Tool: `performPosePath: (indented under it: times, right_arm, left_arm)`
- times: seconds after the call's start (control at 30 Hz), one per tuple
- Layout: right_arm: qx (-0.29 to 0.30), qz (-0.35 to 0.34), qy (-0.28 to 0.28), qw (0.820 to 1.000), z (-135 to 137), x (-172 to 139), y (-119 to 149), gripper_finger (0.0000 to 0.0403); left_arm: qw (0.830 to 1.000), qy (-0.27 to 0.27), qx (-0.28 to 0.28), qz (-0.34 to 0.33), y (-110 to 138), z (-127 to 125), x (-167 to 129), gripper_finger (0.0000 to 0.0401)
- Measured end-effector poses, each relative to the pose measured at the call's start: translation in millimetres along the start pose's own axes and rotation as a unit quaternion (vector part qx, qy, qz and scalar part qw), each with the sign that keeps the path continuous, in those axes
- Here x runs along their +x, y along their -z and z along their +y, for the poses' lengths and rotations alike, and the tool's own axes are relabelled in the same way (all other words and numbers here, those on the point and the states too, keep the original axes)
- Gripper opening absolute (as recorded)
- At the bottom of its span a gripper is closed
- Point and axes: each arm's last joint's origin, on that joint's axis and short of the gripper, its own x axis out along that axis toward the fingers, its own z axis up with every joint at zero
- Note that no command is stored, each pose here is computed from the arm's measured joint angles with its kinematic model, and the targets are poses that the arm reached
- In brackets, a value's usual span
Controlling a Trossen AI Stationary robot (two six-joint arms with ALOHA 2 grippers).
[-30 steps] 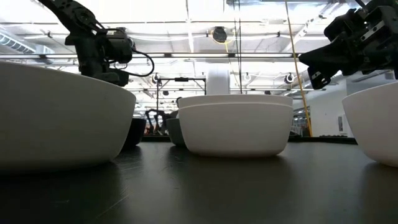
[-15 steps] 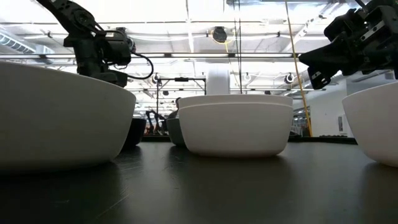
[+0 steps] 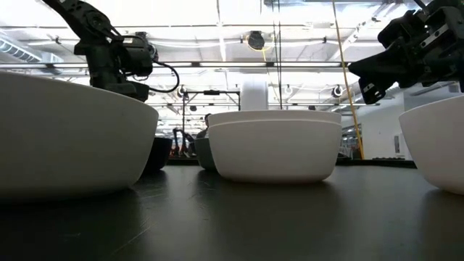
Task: Nest bowls inside each other
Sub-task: Stack the black bowl on the left white bowl
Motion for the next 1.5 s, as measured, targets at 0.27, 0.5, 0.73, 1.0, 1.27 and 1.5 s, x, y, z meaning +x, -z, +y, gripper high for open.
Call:
performPosePath:
  times: [0.27, 0.5, 0.73, 1.0, 1.27, 1.5]
  right_arm:
    - [0.0, 0.0, 0.0, 1.0, 0.0, 0.0, 0.0, 0.0]
    - [0.0, 0.0, 0.0, 1.0, 0.0, 0.0, 0.0, 0.0]
    - [0.0, 0.0, 0.0, 1.0, 0.0, 0.0, 0.1, 0.0]
    - [0.002, 0.001, 0.0, 1.0, 0.0, 0.0, 0.1, 0.0]
    - [0.007, 0.001, 0.0, 1.0, -0.1, 0.0, 0.2, 0.0]
    - [0.012, 0.004, 0.001, 1.0, -0.2, 0.0, 0.8, 0.0]
  left_arm:
    - [0.999, -0.032, 0.003, 0.03, -2.8, 3.3, 15.6, 0.0191]
    - [0.999, -0.039, 0.018, 0.025, -7.4, 4.8, 23.0, 0.0148]
    - [0.998, -0.048, 0.04, 0.019, -8.6, 5.2, 22.7, 0.0013]
    - [0.997, -0.039, 0.061, -0.012, -9.4, -0.5, 12.4, 0.0004]
    - [0.988, -0.016, 0.08, -0.133, -1.1, -10.0, -36.9, 0.0002]
    - [0.957, 0.021, 0.106, -0.268, 18.8, -23.3, -82.0, 0.0001]
